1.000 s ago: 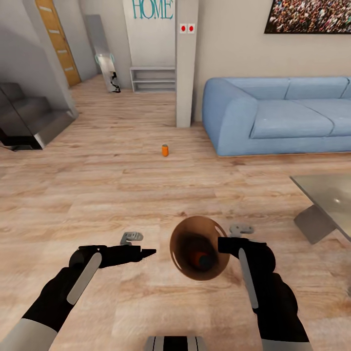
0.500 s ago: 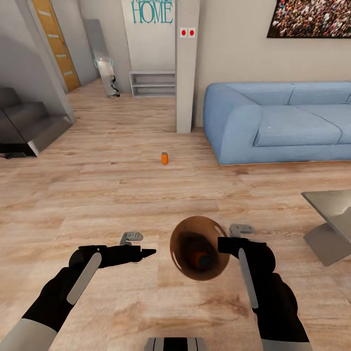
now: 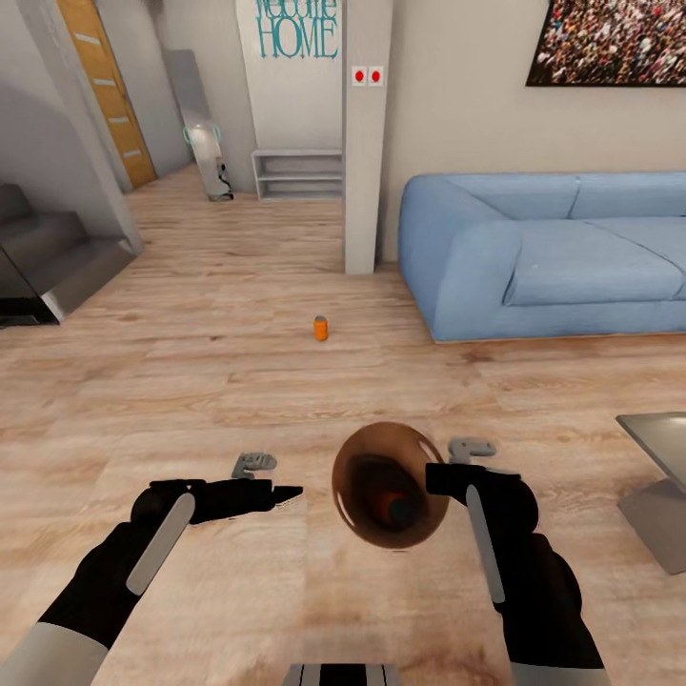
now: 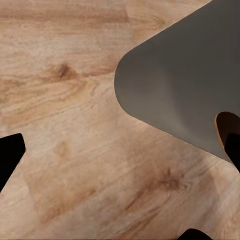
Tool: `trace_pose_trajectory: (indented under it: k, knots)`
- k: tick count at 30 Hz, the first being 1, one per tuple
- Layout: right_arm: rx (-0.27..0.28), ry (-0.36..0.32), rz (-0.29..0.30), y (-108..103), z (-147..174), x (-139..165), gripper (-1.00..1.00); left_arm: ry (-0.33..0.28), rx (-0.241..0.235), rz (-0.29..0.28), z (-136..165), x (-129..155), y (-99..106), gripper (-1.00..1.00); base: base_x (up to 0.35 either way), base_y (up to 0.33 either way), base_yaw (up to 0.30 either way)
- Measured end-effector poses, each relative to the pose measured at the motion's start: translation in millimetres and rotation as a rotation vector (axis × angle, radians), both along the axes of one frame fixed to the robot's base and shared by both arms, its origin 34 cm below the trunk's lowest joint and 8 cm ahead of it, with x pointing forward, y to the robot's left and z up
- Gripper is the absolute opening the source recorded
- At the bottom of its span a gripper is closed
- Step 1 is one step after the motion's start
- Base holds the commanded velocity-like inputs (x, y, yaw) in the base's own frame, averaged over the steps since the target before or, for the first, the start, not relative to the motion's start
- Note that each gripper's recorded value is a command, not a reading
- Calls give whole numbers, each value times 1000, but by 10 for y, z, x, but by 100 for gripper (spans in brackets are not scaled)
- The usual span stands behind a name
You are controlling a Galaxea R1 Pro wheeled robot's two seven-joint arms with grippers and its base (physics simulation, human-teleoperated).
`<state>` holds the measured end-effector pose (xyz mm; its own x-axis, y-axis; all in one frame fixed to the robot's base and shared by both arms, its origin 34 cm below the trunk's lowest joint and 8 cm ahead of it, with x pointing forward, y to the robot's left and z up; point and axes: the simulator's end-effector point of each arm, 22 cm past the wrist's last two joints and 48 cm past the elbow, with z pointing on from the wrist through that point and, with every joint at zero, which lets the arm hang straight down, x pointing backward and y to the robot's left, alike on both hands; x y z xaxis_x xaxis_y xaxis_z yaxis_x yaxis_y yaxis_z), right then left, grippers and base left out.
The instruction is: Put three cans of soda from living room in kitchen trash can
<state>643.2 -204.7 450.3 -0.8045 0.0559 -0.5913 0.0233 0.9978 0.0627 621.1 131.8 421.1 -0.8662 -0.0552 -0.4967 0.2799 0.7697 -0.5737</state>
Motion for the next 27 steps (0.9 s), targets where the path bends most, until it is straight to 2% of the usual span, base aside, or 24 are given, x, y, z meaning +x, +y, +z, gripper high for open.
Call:
trace_pose_trajectory:
  k: [13, 27]
  knots:
    - [-2, -19, 0, -6, 108, 13, -100, -18, 7, -2, 95, 14, 19, 100, 318, 9, 0]
    - [-4, -25, -1, -12, 136, 16, -100, -26, 12, -5, 127, 18, 17, 100, 258, 249, 0]
